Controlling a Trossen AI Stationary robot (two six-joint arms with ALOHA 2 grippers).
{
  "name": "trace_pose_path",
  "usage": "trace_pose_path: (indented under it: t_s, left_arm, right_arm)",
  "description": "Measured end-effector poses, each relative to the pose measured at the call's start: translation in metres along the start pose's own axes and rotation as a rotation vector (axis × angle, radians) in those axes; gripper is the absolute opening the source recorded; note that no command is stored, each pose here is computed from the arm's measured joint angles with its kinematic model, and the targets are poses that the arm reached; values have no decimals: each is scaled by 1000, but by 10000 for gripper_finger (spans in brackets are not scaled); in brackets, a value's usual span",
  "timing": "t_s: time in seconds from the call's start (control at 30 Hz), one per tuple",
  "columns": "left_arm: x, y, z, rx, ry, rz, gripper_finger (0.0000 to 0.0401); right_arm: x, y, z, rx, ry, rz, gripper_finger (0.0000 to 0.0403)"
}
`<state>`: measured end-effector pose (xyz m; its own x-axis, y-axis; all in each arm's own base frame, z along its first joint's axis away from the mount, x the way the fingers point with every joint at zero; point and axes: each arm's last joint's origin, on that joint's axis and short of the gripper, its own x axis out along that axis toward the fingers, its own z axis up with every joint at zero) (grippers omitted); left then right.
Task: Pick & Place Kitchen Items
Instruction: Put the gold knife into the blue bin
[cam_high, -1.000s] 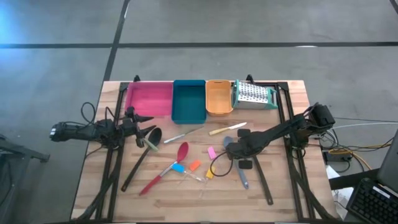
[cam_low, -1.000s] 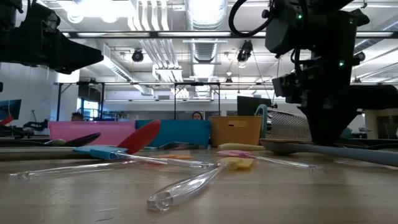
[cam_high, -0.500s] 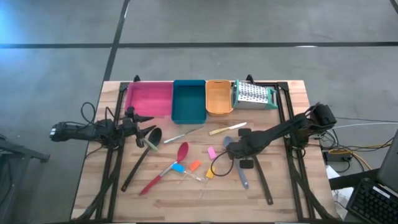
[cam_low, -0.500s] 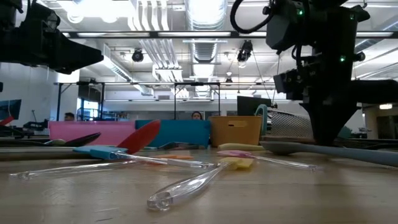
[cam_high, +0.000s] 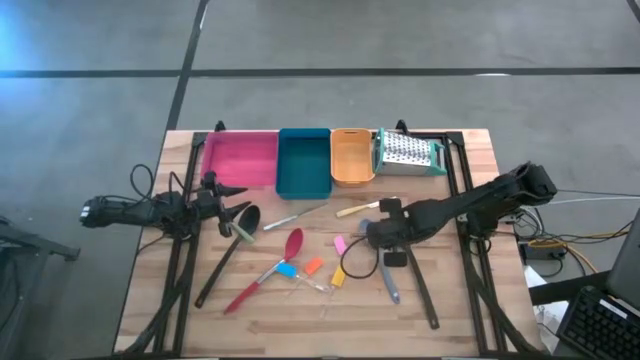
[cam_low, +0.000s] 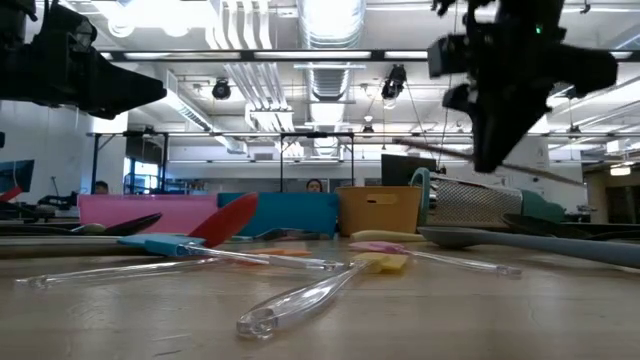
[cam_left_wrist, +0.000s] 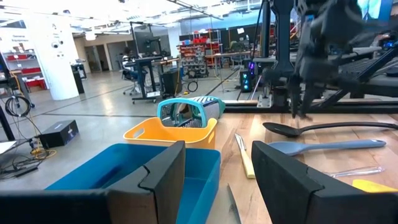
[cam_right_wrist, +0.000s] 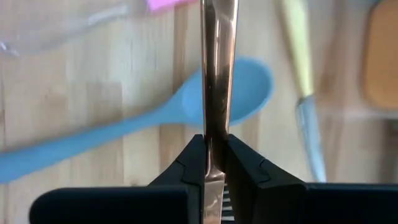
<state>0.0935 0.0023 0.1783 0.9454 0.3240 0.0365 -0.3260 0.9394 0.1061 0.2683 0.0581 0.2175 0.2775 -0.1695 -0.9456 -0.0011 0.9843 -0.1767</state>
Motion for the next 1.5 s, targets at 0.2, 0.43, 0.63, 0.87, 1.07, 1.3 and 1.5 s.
trace_pose_path:
  t_s: [0.2,0.43,0.63,0.87,1.07,1.3,1.5]
  left_arm:
    - [0,0,0,1,1,0,191]
    - [0,0,0,1,1,0,191]
    - [0,0,4,-112,-33,-6,191]
    - [3,-3,3,-444,-7,-45,190]
    - [12,-5,10,-467,-66,-45,190]
    - [26,-12,14,-528,-101,-44,190]
    - [40,-18,11,-561,-96,-14,190]
  right_arm:
    - [-26,-6,12,-50,-95,-61,28]
    - [-46,-9,27,-154,-171,-99,28]
    - [-49,-11,29,-189,-180,-136,28]
    - [-47,-16,29,-186,-186,-368,28]
    - [-44,-19,34,-149,-257,-562,28]
    - [-33,-14,44,-172,-396,-694,28]
    - [-25,-9,46,-268,-452,-778,28]
